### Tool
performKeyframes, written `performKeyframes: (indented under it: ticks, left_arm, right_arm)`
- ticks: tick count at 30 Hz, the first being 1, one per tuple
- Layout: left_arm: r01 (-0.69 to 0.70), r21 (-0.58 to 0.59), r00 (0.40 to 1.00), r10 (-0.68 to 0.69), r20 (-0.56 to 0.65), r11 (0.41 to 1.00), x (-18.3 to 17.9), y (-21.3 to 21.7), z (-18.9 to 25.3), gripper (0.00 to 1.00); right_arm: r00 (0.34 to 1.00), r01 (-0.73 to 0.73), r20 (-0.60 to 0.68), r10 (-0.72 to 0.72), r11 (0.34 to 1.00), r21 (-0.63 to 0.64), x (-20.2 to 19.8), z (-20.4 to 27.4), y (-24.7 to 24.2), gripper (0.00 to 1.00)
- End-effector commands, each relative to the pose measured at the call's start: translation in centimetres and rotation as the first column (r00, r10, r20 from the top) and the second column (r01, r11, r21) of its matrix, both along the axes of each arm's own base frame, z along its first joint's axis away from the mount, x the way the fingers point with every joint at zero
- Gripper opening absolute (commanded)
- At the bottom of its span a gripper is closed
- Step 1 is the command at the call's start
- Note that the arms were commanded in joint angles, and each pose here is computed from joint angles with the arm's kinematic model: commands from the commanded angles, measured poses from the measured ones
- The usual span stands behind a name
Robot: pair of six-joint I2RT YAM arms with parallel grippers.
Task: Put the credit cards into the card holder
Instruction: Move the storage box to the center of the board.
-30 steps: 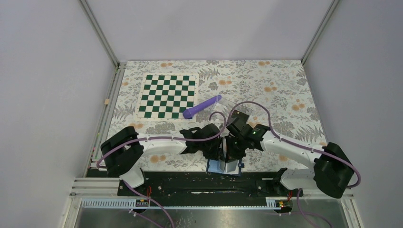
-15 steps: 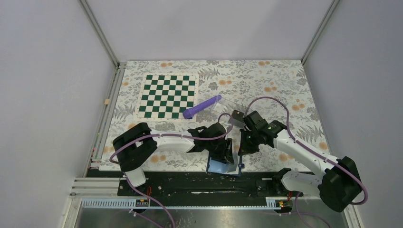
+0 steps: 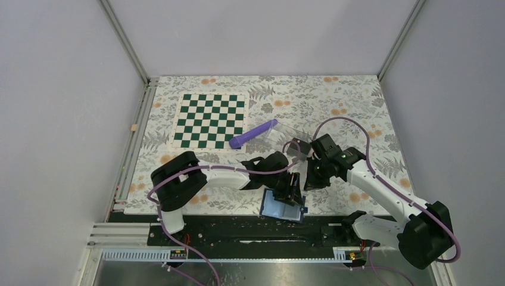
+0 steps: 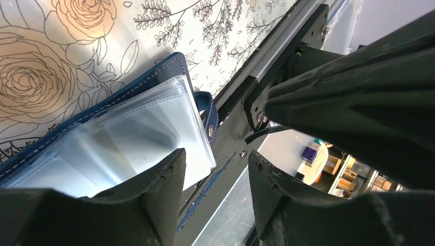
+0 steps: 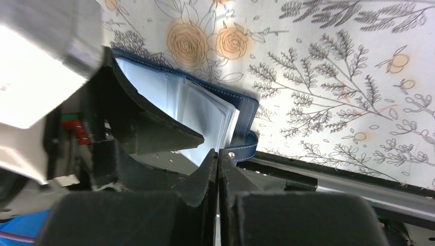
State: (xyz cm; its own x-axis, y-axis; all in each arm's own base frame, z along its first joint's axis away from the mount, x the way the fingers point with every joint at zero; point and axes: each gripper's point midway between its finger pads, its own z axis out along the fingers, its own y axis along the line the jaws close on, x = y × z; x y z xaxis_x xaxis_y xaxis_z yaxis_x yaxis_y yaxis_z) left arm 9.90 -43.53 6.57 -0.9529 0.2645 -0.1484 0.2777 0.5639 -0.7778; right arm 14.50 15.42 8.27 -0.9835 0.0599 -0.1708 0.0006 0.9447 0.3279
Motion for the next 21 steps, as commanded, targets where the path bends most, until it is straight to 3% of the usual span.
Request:
performKeyframes:
  ticks: [1, 7, 15, 18, 21]
  left_arm:
    - [0.035, -0.112, 0.999, -0.030, 0.043, 0.993, 0.2, -1.8, 2.9, 0.49]
    - [-0.016, -0.168, 0.985, 0.044, 0.165, 0.986, 4.1, -0.7, 6.7, 0.50]
    - [-0.190, -0.304, 0.938, 0.264, 0.223, 0.934, 13.6, 2.9, 12.0, 0.51]
    - [-0.262, -0.279, 0.913, 0.331, 0.238, 0.924, 17.9, 4.1, 12.9, 0.51]
    - [-0.279, -0.183, 0.896, 0.324, 0.304, 0.943, 21.2, 4.5, 12.7, 0.51]
  right_arm:
    - [0.997, 0.002, 0.077, -0.002, 1.000, -0.006, 1.8, 2.0, -0.7, 0.03]
    - [0.995, 0.047, 0.093, -0.048, 0.999, 0.018, 3.7, 3.0, -1.5, 0.09]
    - [0.984, 0.144, 0.085, -0.155, 0.981, 0.130, 8.5, 4.5, -2.4, 0.31]
    - [0.979, 0.175, 0.072, -0.188, 0.972, 0.158, 10.7, 4.5, -2.7, 0.43]
    - [0.977, 0.194, 0.063, -0.205, 0.970, 0.150, 13.0, 4.2, -3.3, 0.57]
